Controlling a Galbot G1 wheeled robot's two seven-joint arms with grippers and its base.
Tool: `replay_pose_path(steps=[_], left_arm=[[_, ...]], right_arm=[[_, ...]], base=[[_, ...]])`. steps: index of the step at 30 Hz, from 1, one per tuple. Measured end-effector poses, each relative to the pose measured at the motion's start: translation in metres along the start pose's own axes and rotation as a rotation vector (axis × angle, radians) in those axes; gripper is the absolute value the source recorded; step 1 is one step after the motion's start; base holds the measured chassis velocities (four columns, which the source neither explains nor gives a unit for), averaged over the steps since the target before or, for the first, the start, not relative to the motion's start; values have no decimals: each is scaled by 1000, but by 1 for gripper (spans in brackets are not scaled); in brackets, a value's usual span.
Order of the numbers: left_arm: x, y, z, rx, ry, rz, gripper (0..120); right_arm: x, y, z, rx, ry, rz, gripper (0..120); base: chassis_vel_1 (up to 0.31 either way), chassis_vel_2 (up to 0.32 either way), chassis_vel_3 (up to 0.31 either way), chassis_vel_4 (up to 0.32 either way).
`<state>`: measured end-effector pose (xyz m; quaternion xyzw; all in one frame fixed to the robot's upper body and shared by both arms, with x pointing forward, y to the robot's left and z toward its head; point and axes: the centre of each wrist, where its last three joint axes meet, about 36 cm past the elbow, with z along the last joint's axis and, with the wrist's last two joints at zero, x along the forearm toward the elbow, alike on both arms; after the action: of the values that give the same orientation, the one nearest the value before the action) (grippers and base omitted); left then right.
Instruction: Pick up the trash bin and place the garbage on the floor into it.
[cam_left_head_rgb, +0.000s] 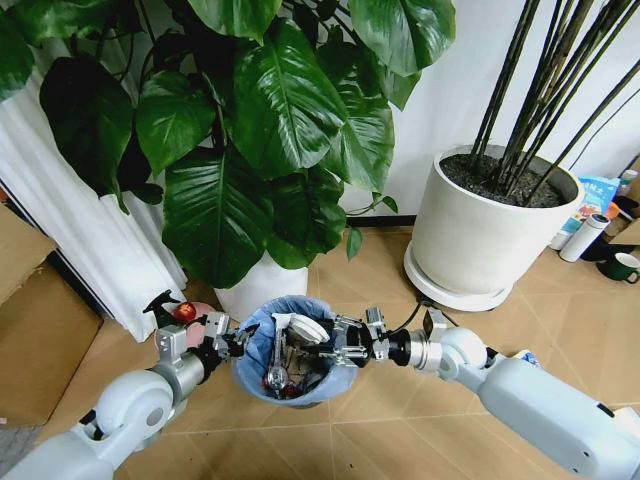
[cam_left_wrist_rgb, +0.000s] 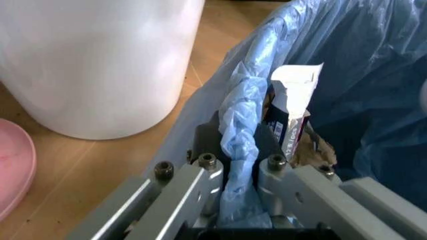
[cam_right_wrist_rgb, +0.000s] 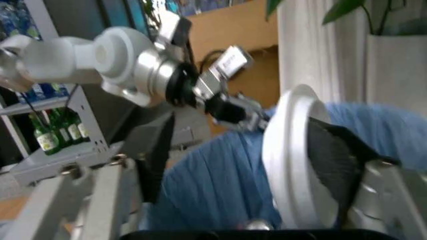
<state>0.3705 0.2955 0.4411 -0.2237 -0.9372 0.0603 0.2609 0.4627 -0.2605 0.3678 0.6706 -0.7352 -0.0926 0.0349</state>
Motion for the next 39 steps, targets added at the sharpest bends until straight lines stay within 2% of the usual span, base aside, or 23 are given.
replay_pose_path(steps=[2, 4, 6, 9, 17, 25, 29, 30, 32, 33, 37, 39], left_arm=[[3, 1, -1, 1, -4, -7, 1], [4, 2, -1, 1, -5, -10, 1], [7, 3, -2, 2, -10, -16, 1], [7, 4, -3, 0, -11, -18, 1], [3, 1, 0, -1, -2, -8, 1], [1, -2, 7, 0, 12, -5, 1], [3, 0, 7, -1, 5, -15, 1], [3, 0, 7, -1, 5, -15, 1], [4, 1, 5, 1, -7, -21, 1], [4, 1, 5, 1, -7, -21, 1], [7, 0, 3, 3, -29, -26, 1], [8, 0, 3, 2, -30, -26, 1]], right_arm=[[9, 1, 4, -3, 21, 18, 80], [14, 1, 5, -2, 28, 29, 84], [26, 4, 7, -3, 34, 56, 94], [36, 7, 8, -1, 40, 78, 99], [59, 20, 4, 7, 38, 124, 100], [102, 29, -10, 51, 44, 229, 100], [154, 44, -2, 37, 81, 507, 100], [154, 44, -2, 37, 81, 507, 100], [187, 62, 10, 12, 102, 683, 100], [187, 62, 10, 12, 102, 683, 100], [232, 99, 37, -34, 116, 993, 100], [238, 106, 44, -40, 112, 1041, 100]], base=[[0, 0, 0, 0], [0, 0, 0, 0], [0, 0, 0, 0], [0, 0, 0, 0], [0, 0, 0, 0], [0, 0, 0, 0], [0, 0, 0, 0], [0, 0, 0, 0], [0, 0, 0, 0], [0, 0, 0, 0], [0, 0, 0, 0], [0, 0, 0, 0]])
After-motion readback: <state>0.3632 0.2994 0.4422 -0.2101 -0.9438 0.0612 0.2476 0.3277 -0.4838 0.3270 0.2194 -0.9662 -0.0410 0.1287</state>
